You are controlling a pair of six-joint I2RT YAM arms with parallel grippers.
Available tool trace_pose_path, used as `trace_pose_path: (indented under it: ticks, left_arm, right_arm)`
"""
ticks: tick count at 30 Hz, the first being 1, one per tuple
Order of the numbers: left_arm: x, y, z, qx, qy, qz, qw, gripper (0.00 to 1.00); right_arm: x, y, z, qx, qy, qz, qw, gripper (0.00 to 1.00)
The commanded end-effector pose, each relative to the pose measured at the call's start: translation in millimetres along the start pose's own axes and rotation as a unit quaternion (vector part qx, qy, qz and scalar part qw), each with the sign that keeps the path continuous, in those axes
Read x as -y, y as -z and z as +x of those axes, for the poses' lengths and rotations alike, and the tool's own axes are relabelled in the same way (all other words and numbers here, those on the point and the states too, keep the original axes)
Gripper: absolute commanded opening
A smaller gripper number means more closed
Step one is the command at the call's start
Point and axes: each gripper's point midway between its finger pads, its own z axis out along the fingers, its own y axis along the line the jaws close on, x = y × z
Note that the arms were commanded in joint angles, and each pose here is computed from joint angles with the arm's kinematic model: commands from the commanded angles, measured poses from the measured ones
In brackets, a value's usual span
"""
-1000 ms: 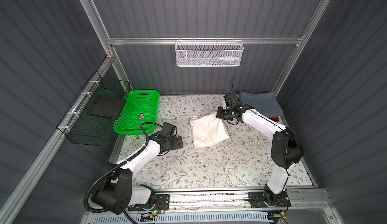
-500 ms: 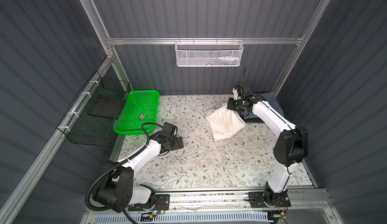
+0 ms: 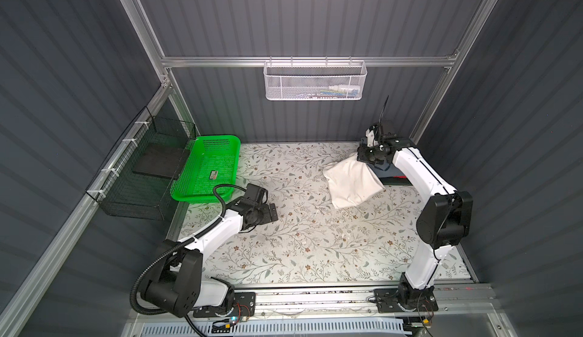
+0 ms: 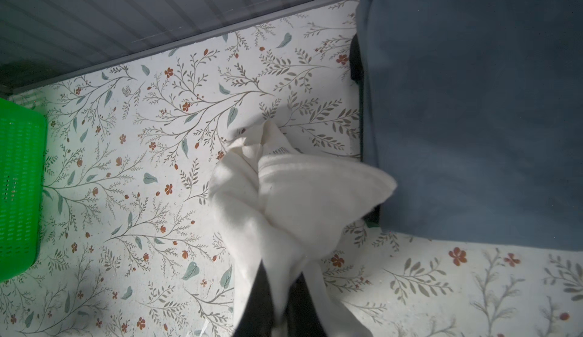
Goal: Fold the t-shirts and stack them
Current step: 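Carry the folded white shirt with the right gripper onto the shirt stack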
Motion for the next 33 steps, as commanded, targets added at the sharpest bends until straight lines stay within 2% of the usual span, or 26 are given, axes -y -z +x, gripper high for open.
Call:
trace_pose_path:
  ticks: [1, 13, 21, 27, 33]
  left_arm:
    - [1, 5, -5, 0.012, 0.014, 0.01, 1.0, 1.0]
    - [3, 1, -5, 0.007, 0.011, 0.01, 1.0, 1.0]
    - [3, -1, -8, 0.004, 0.008, 0.005, 1.0, 1.0]
    - [2, -8, -6, -0.007, 0.008, -0.003, 1.0, 1.0]
    - [1, -14, -5, -0.018, 0.005, -0.01, 1.0, 1.0]
  right_arm:
    - [6, 20, -22, 0.026, 0.006, -0.002, 1.0, 0.0]
    - [38, 46, -65, 0.065, -0.004, 0.012, 0.998, 0.0]
    - [43, 68, -115, 0.115, -0.002, -0.01, 0.993, 0.0]
    - [54, 64, -145, 0.136, -0.015, -0.043, 0.99, 0.0]
    - [78, 55, -165, 0.162, -0.039, -0.037, 0.985, 0.0]
